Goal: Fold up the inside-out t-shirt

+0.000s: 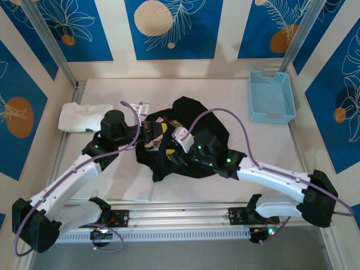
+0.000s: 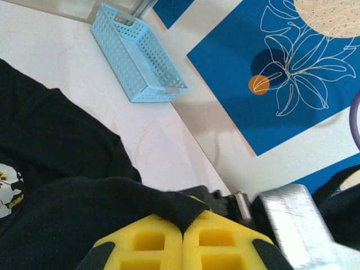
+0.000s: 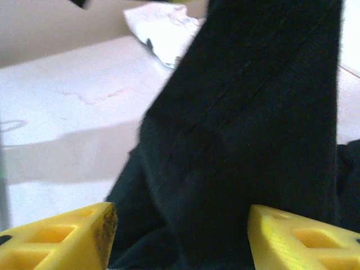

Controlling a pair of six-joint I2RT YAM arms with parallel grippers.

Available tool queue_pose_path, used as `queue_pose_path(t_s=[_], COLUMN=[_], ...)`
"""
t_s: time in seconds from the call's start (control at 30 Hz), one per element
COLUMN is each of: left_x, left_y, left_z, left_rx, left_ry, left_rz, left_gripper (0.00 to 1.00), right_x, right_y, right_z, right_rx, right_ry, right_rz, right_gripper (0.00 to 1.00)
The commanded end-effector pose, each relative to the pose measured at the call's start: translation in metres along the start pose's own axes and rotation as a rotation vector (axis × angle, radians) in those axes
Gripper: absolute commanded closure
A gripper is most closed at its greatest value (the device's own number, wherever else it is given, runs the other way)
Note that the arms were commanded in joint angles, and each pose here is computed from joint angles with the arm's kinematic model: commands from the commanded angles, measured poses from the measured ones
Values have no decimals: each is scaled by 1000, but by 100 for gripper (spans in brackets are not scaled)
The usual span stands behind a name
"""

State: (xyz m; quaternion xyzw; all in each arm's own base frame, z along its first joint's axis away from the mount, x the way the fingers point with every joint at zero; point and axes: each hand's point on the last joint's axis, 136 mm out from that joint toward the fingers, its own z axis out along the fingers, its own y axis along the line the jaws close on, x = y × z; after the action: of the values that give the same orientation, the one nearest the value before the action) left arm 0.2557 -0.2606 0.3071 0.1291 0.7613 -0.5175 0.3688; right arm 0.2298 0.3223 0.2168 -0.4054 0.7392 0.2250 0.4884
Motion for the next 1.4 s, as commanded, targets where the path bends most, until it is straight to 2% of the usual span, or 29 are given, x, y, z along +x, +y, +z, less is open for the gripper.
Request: queue_pose_path(t_s=[0.0,0.03,0.1,0.13,0.17,0.27,0.4,0.6,0.73,0.83,0.93,1.07,1.13,1.23,1.3,1.37], left_x=[-16,-16,-17,-18,-19,-24,-21,2,24,38,46,45,42,43,44,45], left_y=[-11,-9,0,6,12,36,57,73,76,83,90,93,90,82,73,62], left_z=[-6,-8,-12,-15,-18,-30,-33,-27,-27,-28,-28,-27,-28,-28,-25,-21], left_rx=[11,-6,-69,-110,-148,-300,-392,-404,-370,-365,-374,-382,-383,-354,-299,-234], left_ry=[-50,-53,-66,-75,-87,-133,-133,-58,-18,2,11,-2,-9,-6,-5,-1], left_rz=[32,42,70,88,104,154,200,193,170,158,143,128,131,137,133,127], left_gripper=[100,100,100,100,100,100,100,78,56,44,38,38,42,55,66,72], right_x=[-25,-25,-23,-24,-24,-31,-43,-58,-61,-62,-62,-60,-58,-55,-53,-51], right_y=[-24,-23,-16,-10,-5,10,17,-2,-12,-15,-17,-18,-20,-23,-24,-24], right_z=[8,8,3,-3,-8,-29,-39,-34,-27,-24,-25,-27,-27,-27,-25,-25], right_rx=[131,110,21,-52,-124,-338,-469,-454,-433,-435,-430,-425,-409,-396,-394,-391], right_ry=[-38,-33,-43,-60,-75,-132,-191,-246,-257,-261,-259,-250,-246,-241,-235,-232], right_rz=[-16,-4,35,64,94,190,283,434,489,500,497,490,490,491,494,497], right_gripper=[53,68,89,97,100,100,100,100,100,100,100,100,100,100,100,100])
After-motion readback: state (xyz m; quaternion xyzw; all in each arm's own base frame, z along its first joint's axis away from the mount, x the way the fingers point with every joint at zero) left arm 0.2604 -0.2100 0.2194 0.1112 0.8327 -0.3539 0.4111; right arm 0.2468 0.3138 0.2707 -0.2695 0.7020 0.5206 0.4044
